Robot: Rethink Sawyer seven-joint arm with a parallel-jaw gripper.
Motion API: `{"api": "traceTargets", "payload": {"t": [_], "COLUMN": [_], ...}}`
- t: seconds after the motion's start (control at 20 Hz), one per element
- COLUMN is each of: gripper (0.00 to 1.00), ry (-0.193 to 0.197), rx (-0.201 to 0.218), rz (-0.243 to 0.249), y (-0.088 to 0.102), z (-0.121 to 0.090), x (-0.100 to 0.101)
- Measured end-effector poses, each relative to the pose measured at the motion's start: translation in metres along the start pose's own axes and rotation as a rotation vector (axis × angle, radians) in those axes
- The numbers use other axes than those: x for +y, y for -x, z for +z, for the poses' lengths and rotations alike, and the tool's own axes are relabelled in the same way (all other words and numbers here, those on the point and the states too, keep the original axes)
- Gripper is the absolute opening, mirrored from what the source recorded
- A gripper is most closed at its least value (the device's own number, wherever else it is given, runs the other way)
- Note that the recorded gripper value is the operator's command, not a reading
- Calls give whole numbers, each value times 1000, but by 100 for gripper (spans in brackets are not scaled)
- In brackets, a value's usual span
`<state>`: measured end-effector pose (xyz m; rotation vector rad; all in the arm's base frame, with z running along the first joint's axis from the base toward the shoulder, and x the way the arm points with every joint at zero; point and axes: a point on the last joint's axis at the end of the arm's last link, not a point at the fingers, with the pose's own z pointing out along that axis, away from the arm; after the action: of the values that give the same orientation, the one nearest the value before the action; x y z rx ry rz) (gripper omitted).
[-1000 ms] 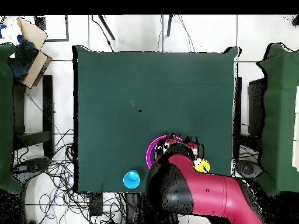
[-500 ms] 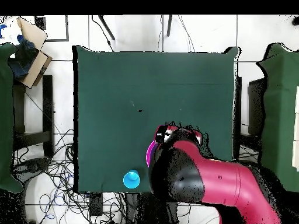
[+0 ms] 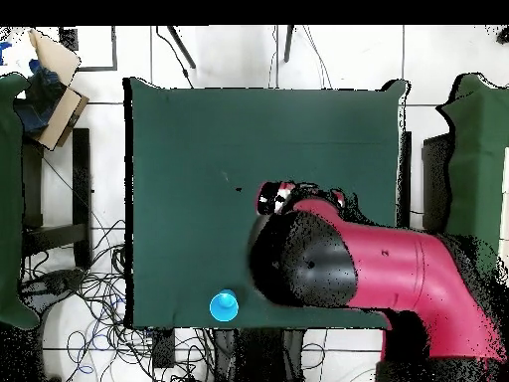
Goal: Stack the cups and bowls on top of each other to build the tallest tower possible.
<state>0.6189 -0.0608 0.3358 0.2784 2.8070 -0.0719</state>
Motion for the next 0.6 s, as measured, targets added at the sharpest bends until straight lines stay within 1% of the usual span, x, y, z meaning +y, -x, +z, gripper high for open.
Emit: {"api": "traceTargets", "payload": {"t": [0.05, 0.1, 0.2, 0.25, 0.3, 0.35, 0.4, 0.45, 0.55, 0.6], "gripper": [100, 100, 100, 100, 100, 100, 100, 100, 100, 100], "ry": [3, 12, 19, 24, 36, 43, 46, 64, 72, 76], "rx": [-2, -13, -19, -23, -28, -30, -30, -29, -29, -30], "rz": [-5, -25, -41, -57, -86, -105, -112, -147, -169, -191], "y": [3, 9, 11, 11, 10, 9, 8, 4, 0, -2], "z": [-1, -3, -5, -7, -9, -10, -10, -10, -9, -6], "x": [4, 18, 29, 40, 61, 75, 80, 111, 128, 143]}}
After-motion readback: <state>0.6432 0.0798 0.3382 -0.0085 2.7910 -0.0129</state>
